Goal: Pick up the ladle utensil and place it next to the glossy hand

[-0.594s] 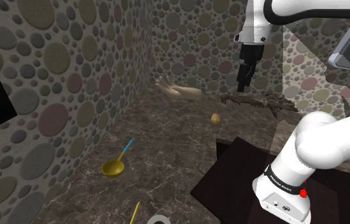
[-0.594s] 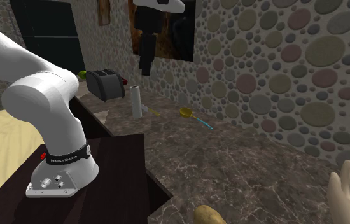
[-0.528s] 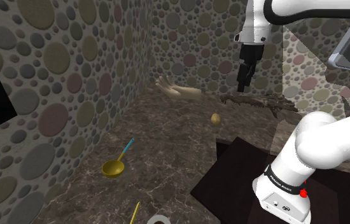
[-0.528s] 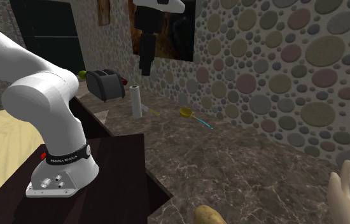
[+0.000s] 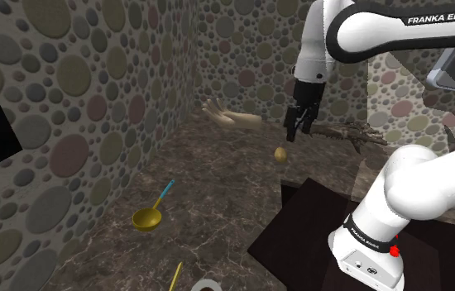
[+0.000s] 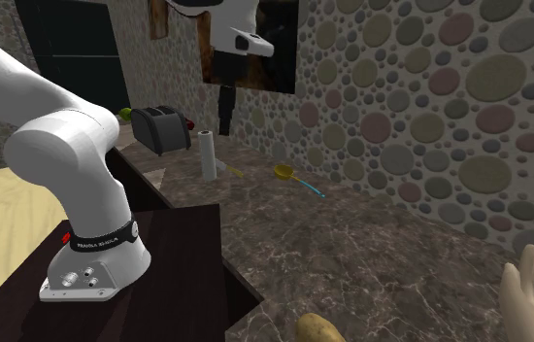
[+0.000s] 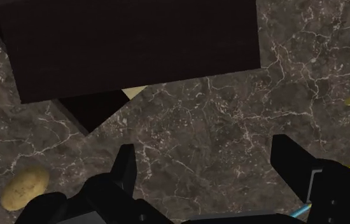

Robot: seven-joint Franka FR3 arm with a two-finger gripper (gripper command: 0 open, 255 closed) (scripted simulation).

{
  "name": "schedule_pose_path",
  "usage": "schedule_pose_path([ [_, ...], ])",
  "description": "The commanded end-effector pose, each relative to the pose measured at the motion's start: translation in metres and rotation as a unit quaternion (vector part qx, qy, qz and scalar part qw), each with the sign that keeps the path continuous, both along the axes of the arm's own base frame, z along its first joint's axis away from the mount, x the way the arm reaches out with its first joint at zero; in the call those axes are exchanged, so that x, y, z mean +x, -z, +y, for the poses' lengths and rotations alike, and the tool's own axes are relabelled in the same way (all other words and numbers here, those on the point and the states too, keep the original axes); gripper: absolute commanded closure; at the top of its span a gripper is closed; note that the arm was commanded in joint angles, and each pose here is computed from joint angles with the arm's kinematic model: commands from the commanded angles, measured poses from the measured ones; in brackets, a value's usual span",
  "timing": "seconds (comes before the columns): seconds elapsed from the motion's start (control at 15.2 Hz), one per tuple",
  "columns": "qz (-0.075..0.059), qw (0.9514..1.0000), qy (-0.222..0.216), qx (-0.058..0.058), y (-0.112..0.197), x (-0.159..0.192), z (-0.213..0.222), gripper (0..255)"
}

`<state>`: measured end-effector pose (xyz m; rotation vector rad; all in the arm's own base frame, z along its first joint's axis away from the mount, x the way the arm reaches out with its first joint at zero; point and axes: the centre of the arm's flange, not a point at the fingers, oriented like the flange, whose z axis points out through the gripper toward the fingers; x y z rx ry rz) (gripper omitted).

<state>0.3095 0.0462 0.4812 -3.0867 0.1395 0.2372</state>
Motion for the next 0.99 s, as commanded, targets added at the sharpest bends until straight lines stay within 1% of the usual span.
schedule_pose_path([
  [0.0, -0.005, 0.9996, 0.027, 0.002, 0.015, 0.003, 0.019, 0],
  [0.2, -0.010, 0.9979, 0.064, 0.006, 0.039, 0.011, 0.047, 0],
  [0.46, -0.017, 0.9934, 0.113, 0.010, 0.070, 0.024, 0.083, 0],
  [0.66, -0.022, 0.9884, 0.150, 0.013, 0.093, 0.037, 0.110, 0],
  [0.92, -0.029, 0.9796, 0.198, 0.017, 0.123, 0.057, 0.143, 0],
])
